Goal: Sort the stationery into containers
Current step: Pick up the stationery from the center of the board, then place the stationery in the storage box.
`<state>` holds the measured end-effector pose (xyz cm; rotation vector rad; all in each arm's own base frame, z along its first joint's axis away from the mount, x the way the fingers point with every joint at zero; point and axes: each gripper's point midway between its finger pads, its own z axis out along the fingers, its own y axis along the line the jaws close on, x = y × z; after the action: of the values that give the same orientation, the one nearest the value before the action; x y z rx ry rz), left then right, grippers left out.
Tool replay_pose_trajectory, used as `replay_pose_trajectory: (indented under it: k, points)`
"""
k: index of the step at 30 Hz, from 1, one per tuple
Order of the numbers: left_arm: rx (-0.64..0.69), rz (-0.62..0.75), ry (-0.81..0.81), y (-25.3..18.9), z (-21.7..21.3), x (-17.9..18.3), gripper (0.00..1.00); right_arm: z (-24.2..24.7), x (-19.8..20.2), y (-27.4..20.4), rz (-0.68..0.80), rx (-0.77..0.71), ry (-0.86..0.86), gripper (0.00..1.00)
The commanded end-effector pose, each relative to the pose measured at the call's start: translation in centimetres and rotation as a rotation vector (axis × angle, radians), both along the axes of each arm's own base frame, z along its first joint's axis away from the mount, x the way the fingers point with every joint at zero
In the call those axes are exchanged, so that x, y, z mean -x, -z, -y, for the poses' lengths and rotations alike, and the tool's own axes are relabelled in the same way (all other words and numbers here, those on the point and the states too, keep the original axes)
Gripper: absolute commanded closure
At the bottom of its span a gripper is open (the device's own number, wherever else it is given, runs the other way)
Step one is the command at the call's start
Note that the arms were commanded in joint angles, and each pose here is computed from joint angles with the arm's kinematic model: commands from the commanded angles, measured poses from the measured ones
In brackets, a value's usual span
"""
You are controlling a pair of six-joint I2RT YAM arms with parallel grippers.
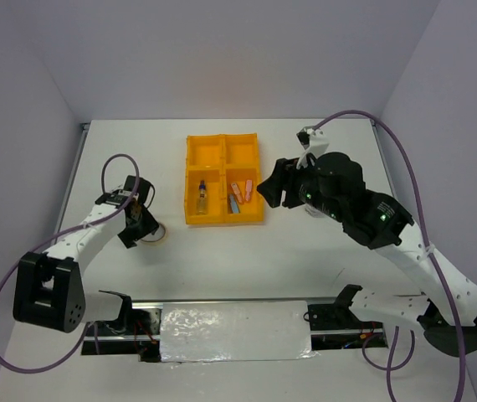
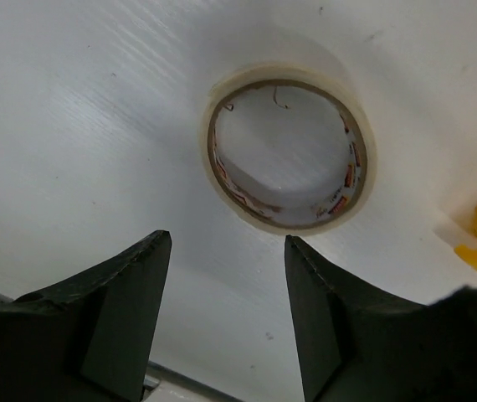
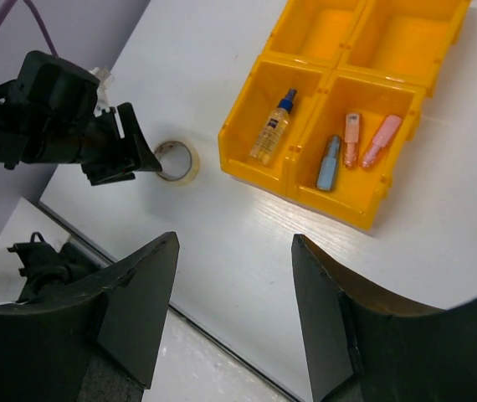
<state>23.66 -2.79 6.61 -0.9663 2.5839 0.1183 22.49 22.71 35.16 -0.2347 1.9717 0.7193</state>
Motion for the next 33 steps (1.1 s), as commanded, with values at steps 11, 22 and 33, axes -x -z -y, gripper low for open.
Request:
replay_pose_trajectory:
  k: [11, 22, 33]
  points:
    - [0.002, -0.052, -0.186, 5.6, -1.1, 0.0, 0.41, 3.2, 1.6, -2.3, 0.067, 0.092, -0.026, 0.35]
    - [-0.011, 0.047, -0.159, 1.9, -1.4, -2.2, 1.00, 3.9, 1.2, -3.7, 0.099, 0.101, -0.009, 0.35]
    - [-0.035, 0.552, 0.328, -16.2, 2.5, -19.5, 1.00, 5.1, 1.2, -3.3, 0.087, 0.096, -0.012, 0.35]
